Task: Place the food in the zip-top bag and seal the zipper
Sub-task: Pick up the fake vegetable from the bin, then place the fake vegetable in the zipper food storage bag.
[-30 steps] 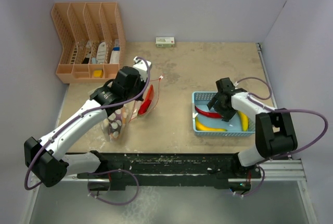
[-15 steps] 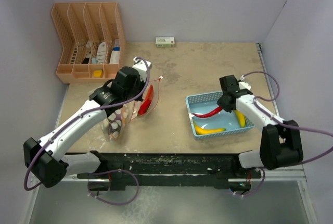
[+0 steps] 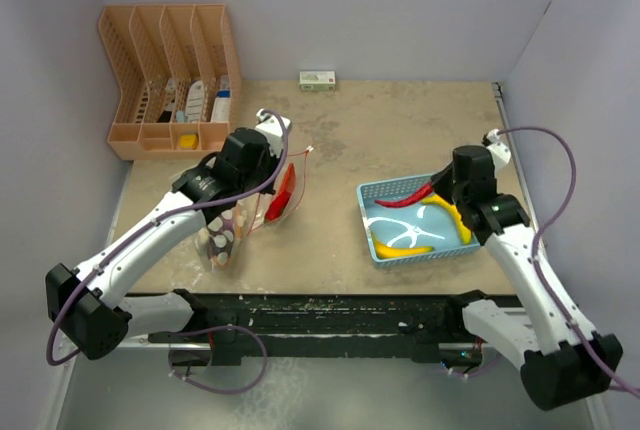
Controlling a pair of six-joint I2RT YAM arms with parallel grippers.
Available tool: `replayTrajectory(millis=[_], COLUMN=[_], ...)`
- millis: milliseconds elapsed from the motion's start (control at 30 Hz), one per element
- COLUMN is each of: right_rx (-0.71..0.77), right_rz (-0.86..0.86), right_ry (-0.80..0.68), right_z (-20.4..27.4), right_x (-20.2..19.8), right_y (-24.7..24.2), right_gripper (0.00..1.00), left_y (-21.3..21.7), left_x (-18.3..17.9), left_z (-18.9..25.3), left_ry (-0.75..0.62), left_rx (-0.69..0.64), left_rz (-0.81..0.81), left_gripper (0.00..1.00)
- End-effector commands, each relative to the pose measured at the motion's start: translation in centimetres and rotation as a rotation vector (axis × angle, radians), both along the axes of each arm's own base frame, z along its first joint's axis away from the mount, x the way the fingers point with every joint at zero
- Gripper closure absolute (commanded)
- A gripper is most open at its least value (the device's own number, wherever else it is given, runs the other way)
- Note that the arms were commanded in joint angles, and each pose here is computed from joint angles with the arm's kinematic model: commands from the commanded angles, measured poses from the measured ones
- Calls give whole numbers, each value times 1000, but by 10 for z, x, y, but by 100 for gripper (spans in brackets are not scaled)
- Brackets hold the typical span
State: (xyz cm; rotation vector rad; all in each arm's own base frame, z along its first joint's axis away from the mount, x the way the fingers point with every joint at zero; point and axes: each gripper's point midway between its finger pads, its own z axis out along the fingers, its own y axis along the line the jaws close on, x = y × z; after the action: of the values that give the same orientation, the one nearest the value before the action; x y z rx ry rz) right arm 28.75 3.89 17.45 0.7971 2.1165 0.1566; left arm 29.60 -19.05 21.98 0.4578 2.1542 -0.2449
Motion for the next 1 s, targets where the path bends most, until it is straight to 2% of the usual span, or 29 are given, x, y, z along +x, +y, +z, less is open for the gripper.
replayTrajectory(millis=[0, 167, 333, 667, 967], right_rx=[55, 104, 90, -52, -198], right_rz=[117, 261, 357, 457, 435], right_ry=[-269, -403, -454, -485, -528], right_z=[101, 155, 175, 179, 175], right_x=[9, 16, 22, 19, 26], right_y=[27, 79, 130, 206, 236], right_gripper=[100, 100, 100, 100, 100], left_y=[-9, -13, -18, -19, -21], left_x=[8, 11, 12, 13, 13], left_z=[18, 16, 15, 12, 15], left_ry=[-42, -36, -22, -14, -10], left_rx=[-42, -51, -61, -54, -59], left_rz=[-9, -9, -15, -16, -26], left_gripper=[100, 100, 100, 100, 100])
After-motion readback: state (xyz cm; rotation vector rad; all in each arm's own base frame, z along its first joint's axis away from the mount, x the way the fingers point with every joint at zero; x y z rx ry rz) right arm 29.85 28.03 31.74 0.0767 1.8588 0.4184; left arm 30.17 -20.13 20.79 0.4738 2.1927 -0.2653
